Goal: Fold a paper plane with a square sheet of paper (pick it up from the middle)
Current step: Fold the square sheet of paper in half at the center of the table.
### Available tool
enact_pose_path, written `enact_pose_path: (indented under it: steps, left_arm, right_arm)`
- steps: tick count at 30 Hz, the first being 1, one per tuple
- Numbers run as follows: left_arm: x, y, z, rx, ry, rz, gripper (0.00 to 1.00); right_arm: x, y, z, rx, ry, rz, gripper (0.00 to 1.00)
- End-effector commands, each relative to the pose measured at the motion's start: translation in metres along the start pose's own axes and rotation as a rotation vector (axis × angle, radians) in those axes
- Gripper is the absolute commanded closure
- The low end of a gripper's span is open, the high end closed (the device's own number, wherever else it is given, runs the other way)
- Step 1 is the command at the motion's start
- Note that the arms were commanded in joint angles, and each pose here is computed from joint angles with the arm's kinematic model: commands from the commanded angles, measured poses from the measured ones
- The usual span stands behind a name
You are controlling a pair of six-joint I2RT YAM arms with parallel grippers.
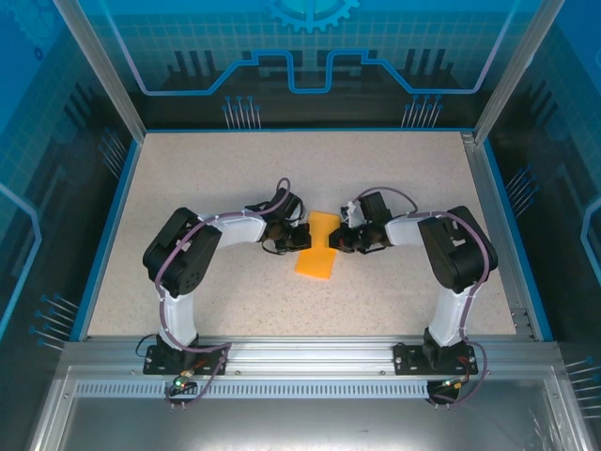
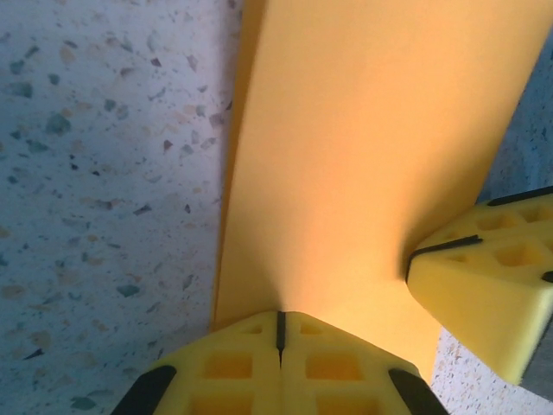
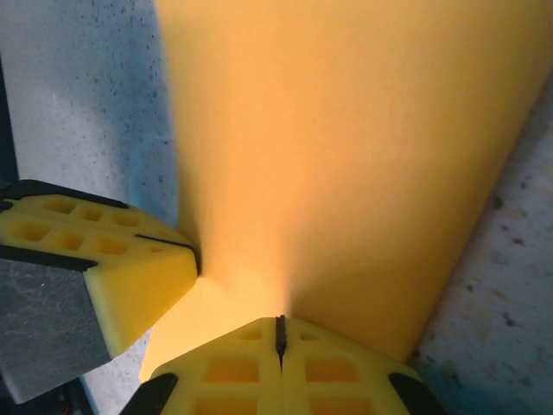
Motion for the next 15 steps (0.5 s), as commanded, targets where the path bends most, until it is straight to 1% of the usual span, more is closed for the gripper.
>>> enact_pose_path:
  steps: [1, 4, 5, 7, 10, 15]
  left_arm:
    - [0.042, 0.022, 0.026, 0.098, -0.037, -0.171, 1.00]
    - [0.042, 0.024, 0.026, 0.106, -0.041, -0.168, 1.00]
    - [0.042, 0.025, 0.026, 0.108, -0.042, -0.169, 1.00]
    - [0.041, 0.025, 0.025, 0.114, -0.039, -0.179, 1.00]
    - [0.043, 0.027, 0.026, 0.113, -0.038, -0.189, 1.00]
    - [0.045, 0.030, 0.027, 0.122, -0.052, -0.178, 1.00]
  right_arm:
    - [-0.013, 0.006, 0.012, 0.039, 0.040, 0.023, 0.96]
    - [-0.005, -0.002, 0.007, 0.027, 0.022, 0.021, 0.96]
    - [0.002, -0.007, -0.005, 0.001, -0.006, 0.018, 0.96]
    - [0.008, -0.015, -0.012, -0.023, -0.024, 0.025, 0.95]
    - [0.009, -0.022, -0.021, -0.049, -0.028, 0.008, 0.95]
    - [0.005, -0.025, -0.030, -0.054, -0.021, 0.001, 0.95]
Point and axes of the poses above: each hand's point on the last joint's axis, 136 mm out from that joint toward the fingers, its own y axis out along the fingers, its own x axis along the line the jaws close on, z = x × y, the point moved 8 cm from there along -y, back along the fingers, and after that the axes turned 14 degrees about -y, right-handed, at the moved point
